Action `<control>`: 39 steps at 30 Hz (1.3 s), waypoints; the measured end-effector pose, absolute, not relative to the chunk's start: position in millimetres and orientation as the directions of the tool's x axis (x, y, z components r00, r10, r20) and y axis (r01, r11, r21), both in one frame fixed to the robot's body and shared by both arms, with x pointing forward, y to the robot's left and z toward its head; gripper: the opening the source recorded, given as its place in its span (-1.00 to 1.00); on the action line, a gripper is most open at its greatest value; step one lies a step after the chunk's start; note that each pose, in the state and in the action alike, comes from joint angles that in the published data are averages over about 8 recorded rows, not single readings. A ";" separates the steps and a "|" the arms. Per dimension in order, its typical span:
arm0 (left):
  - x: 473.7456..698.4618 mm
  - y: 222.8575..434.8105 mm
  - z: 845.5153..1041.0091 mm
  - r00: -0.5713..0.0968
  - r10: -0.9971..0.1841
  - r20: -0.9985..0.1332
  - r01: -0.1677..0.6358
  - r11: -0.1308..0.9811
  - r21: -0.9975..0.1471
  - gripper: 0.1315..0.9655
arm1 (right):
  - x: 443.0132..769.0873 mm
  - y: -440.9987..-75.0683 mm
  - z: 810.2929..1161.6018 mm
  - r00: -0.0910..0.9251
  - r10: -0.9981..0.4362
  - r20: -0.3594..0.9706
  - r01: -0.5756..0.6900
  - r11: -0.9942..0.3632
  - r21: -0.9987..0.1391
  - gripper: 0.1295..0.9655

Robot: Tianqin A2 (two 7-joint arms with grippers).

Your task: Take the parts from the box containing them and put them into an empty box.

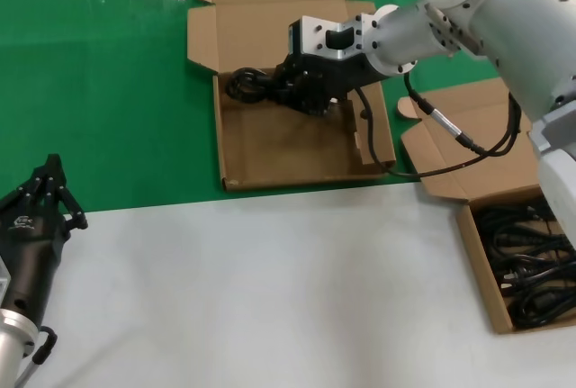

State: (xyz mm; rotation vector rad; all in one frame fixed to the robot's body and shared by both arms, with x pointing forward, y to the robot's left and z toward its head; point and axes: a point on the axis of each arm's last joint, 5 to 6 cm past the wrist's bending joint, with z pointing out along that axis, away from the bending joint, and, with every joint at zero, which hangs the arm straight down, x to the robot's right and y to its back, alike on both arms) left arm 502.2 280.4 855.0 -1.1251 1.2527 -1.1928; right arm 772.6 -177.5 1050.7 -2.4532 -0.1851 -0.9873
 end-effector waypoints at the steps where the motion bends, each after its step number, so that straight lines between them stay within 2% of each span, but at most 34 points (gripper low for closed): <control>1: 502.2 280.4 855.0 -0.035 -0.997 -0.071 0.022 0.070 -0.997 -0.98 | 772.7 -177.1 1050.1 0.730 -0.054 0.681 0.297 -0.873 -0.387 -0.78; 4: 502.2 280.4 855.0 -0.035 -0.997 -0.071 0.022 0.070 -0.997 -0.98 | 772.7 -176.8 1048.8 0.730 -0.053 0.681 0.298 -0.872 -0.388 -0.76; 14: 502.2 280.4 855.0 -0.035 -0.997 -0.071 0.022 0.070 -0.997 -0.98 | 772.6 -181.4 1056.4 0.720 -0.077 0.689 0.315 -0.849 -0.424 -0.51; 21: 502.2 280.4 855.0 -0.035 -0.997 -0.071 0.022 0.070 -0.997 -0.98 | 763.9 -193.8 1069.0 0.702 -0.204 0.682 0.336 -0.749 -0.571 -0.18; 25: 502.2 280.4 855.0 -0.035 -0.997 -0.071 0.022 0.070 -0.997 -0.98 | 752.5 -204.7 1065.9 0.693 -0.293 0.659 0.347 -0.666 -0.661 -0.18; 33: 502.2 280.4 855.0 -0.035 -0.997 -0.071 0.022 0.070 -0.997 -0.97 | 742.3 -213.2 1061.1 0.686 -0.347 0.639 0.351 -0.612 -0.709 0.31; 34: 502.2 280.4 855.0 -0.035 -0.997 -0.071 0.022 0.070 -0.997 -0.96 | 742.2 -213.2 1060.7 0.686 -0.349 0.639 0.350 -0.611 -0.710 0.31; 39: 502.2 280.4 855.0 -0.035 -0.997 -0.071 0.022 0.070 -0.997 -0.92 | 739.9 -213.1 1053.0 0.680 -0.371 0.632 0.344 -0.600 -0.722 0.56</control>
